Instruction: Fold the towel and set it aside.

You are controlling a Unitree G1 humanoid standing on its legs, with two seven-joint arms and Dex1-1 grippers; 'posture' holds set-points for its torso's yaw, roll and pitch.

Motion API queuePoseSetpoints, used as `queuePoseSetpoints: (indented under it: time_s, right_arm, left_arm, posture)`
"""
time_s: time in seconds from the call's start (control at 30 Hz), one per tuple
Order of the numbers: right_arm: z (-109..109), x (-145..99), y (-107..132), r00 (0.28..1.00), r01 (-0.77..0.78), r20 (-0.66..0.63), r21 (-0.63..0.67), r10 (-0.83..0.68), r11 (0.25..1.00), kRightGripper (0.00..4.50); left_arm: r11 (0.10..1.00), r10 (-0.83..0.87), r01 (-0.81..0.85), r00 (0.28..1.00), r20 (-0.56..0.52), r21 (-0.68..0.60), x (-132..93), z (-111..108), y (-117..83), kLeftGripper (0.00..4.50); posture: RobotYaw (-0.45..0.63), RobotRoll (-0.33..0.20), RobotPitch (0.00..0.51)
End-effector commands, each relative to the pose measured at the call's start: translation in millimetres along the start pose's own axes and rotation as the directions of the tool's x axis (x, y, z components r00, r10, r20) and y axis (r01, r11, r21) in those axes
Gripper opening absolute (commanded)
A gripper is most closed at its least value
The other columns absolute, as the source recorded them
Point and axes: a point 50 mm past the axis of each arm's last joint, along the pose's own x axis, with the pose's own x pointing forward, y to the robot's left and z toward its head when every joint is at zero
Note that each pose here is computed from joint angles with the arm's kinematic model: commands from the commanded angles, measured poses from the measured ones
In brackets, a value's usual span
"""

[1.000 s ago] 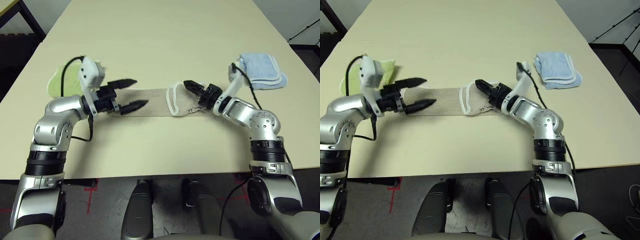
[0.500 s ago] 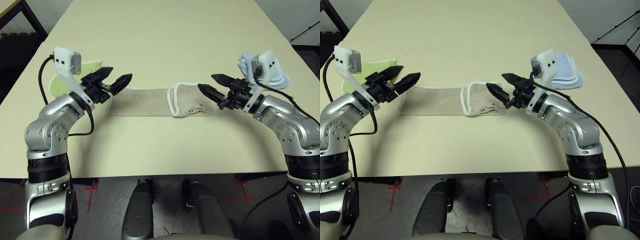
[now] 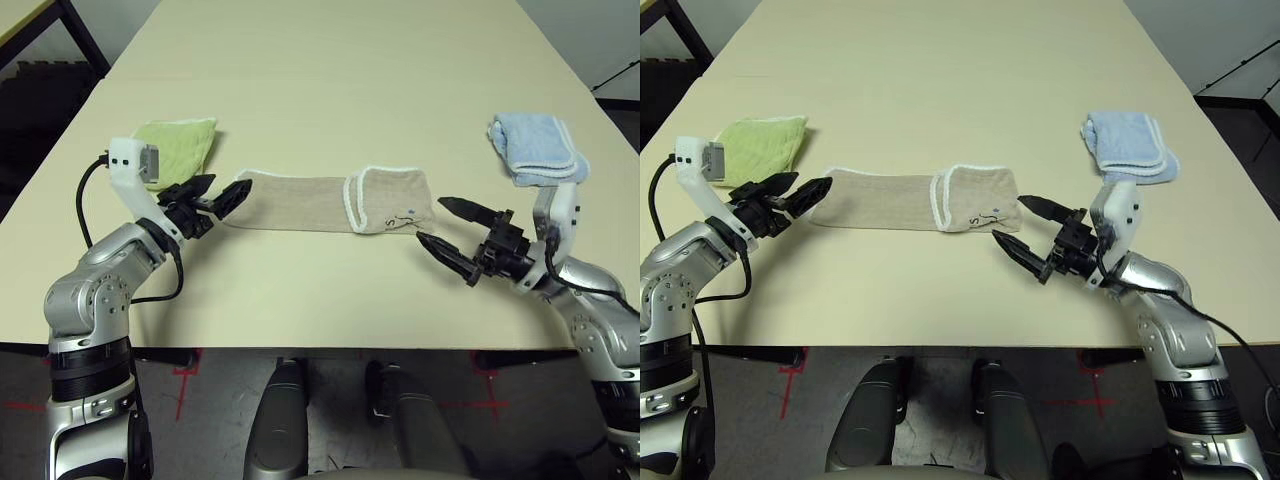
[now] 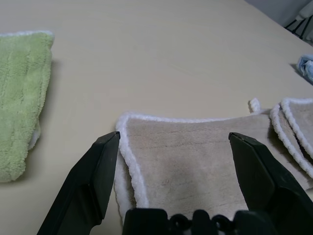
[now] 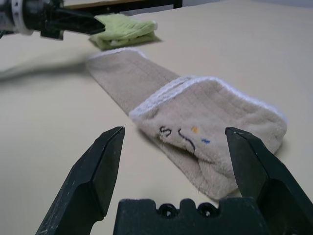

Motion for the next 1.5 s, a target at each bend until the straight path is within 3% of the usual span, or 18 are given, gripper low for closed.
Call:
queuePoseSetpoints:
  time_s: [0.03,0.33,0.5,0.57,0.7,0.97,1.5]
  right_arm:
    - [-4.9,-0.2,-1.9,1.0,-0.014,-0.005,-0.026,0.014,1.0,4.48]
    - [-7.3,0.2,-16.4,1.0,-0.012,-0.011,-0.058,0.012,0.998,4.48]
    - [-3.4,0.1,-19.6,1.0,-0.02,-0.007,-0.071,0.02,0.997,4.48]
    - [-2.0,-1.4,-20.5,1.0,-0.023,-0.014,-0.072,0.022,0.997,4.48]
    - [1.1,-4.8,-21.6,1.0,-0.02,-0.018,-0.077,0.018,0.997,4.48]
    - [6.4,-8.1,-21.3,1.0,0.0,-0.02,-0.084,-0.002,0.996,4.48]
    - [15.2,-13.4,-29.5,0.997,0.061,-0.029,-0.109,-0.065,0.992,4.48]
  left_arm:
    - [0.999,0.042,-0.042,0.998,-0.046,0.005,-7.2,-3.3,1.7,4.5]
    - [0.971,0.09,-0.11,0.991,-0.102,-0.211,-26.8,-0.3,-8.2,4.5]
    - [0.93,0.106,-0.209,0.94,-0.323,-0.303,-36.4,-12.8,-1.6,4.5]
    - [0.883,0.073,-0.212,0.943,-0.324,-0.419,-35.0,-16.1,-2.9,4.5]
    - [0.83,0.079,-0.228,0.951,-0.298,-0.508,-23.7,-16.4,-6.1,4.5]
    - [0.758,0.139,-0.347,0.913,-0.384,-0.552,-4.8,-21.8,-2.0,4.5]
    - [0.761,0.005,-0.276,0.907,-0.42,-0.588,18.6,-31.2,-27.0,4.5]
  posture:
    - [0.21,0.0,0.17]
    - [0.27,0.0,0.179]
    - [0.28,0.0,0.184]
    - [0.28,0.0,0.184]
    - [0.26,0.0,0.188]
    - [0.24,0.0,0.194]
    - [0.19,0.0,0.199]
